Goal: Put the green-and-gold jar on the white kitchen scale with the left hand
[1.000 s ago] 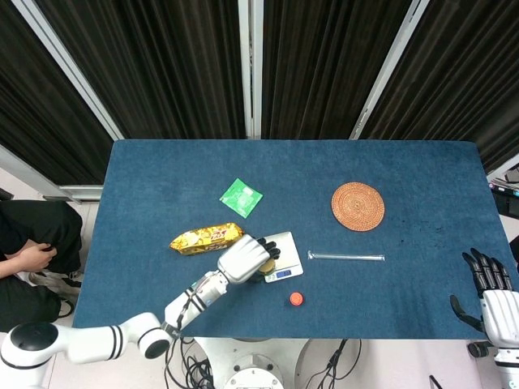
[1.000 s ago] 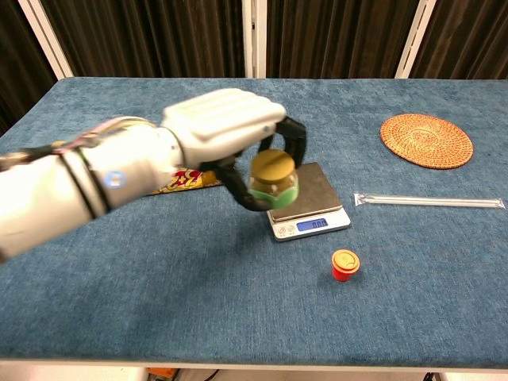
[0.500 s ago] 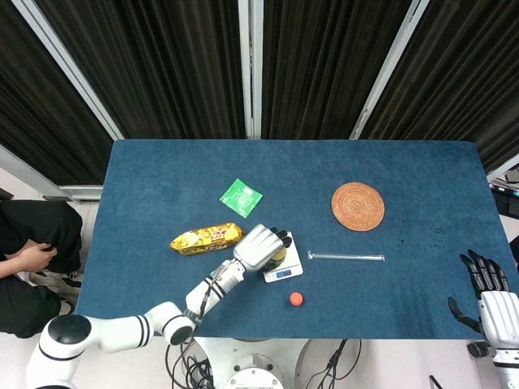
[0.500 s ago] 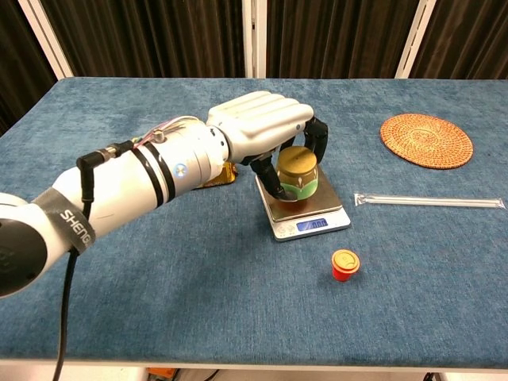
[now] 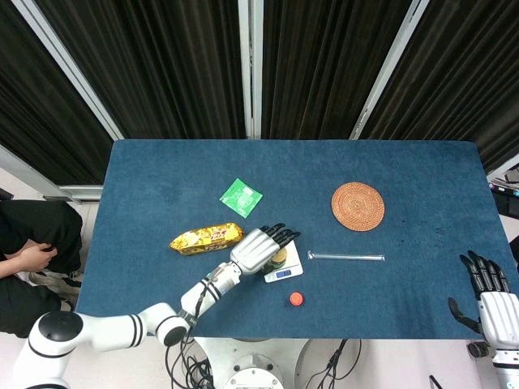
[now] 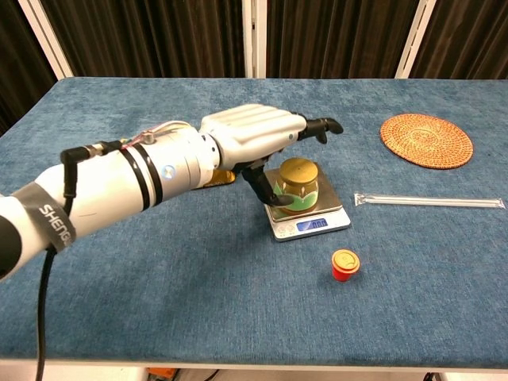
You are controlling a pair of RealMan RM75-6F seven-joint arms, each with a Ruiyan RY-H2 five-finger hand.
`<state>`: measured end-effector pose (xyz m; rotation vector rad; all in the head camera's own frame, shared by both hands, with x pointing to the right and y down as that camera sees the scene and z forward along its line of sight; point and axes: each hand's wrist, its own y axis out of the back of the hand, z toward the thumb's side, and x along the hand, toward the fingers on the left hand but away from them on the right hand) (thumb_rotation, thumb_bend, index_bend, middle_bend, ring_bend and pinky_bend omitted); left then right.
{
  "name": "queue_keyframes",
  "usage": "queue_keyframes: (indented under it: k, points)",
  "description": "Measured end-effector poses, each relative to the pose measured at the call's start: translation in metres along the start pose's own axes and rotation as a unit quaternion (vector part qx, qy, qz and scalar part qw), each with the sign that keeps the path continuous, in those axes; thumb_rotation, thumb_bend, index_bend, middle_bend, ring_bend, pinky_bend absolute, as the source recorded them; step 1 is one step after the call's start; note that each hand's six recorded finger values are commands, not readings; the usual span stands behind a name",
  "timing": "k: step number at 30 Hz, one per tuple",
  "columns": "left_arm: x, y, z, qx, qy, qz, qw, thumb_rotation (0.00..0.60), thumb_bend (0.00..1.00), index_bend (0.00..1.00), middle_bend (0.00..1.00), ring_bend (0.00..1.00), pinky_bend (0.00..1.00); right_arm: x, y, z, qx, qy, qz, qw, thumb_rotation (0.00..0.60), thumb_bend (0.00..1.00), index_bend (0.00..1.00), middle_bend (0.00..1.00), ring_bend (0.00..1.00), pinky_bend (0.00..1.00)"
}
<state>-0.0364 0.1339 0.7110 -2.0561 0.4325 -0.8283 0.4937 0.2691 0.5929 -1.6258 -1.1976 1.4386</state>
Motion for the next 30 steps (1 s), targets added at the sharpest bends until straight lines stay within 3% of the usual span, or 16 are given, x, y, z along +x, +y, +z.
queue_keyframes:
  k: [9, 13, 18, 24, 30]
  points:
    - [-0.026, 0.019, -0.006, 0.006, 0.006, 0.013, 0.9999, 0.6, 0.22, 0.02, 0.1, 0.07, 0.23, 0.0, 0.005, -0.001, 0.0, -0.002, -0.007, 1.0, 0.6, 0.28, 0.0, 0.0, 0.0, 0.0]
    - [-0.066, 0.03, -0.026, 0.012, 0.042, 0.023, 0.9988, 0.6, 0.17, 0.02, 0.1, 0.04, 0.09, 0.0, 0.005, -0.004, -0.001, -0.004, -0.008, 1.0, 0.6, 0.25, 0.0, 0.0, 0.0, 0.0]
    - [-0.145, 0.042, -0.073, 0.018, 0.148, 0.057, 0.9872, 0.6, 0.15, 0.02, 0.09, 0.0, 0.03, -0.001, 0.001, -0.005, -0.002, -0.004, -0.01, 0.9999, 0.6, 0.22, 0.0, 0.0, 0.0, 0.0]
    - [-0.268, 0.045, -0.122, 0.047, 0.264, 0.101, 0.9579, 0.6, 0.15, 0.0, 0.04, 0.0, 0.02, -0.003, -0.008, -0.011, 0.01, -0.02, 0.005, 0.9997, 0.6, 0.22, 0.0, 0.0, 0.0, 0.0]
    - [-0.373, 0.02, -0.144, 0.047, 0.33, 0.089, 0.9387, 0.6, 0.15, 0.0, 0.04, 0.0, 0.0, -0.004, -0.016, -0.006, 0.022, -0.013, 0.021, 0.9995, 0.6, 0.17, 0.0, 0.0, 0.0, 0.0]
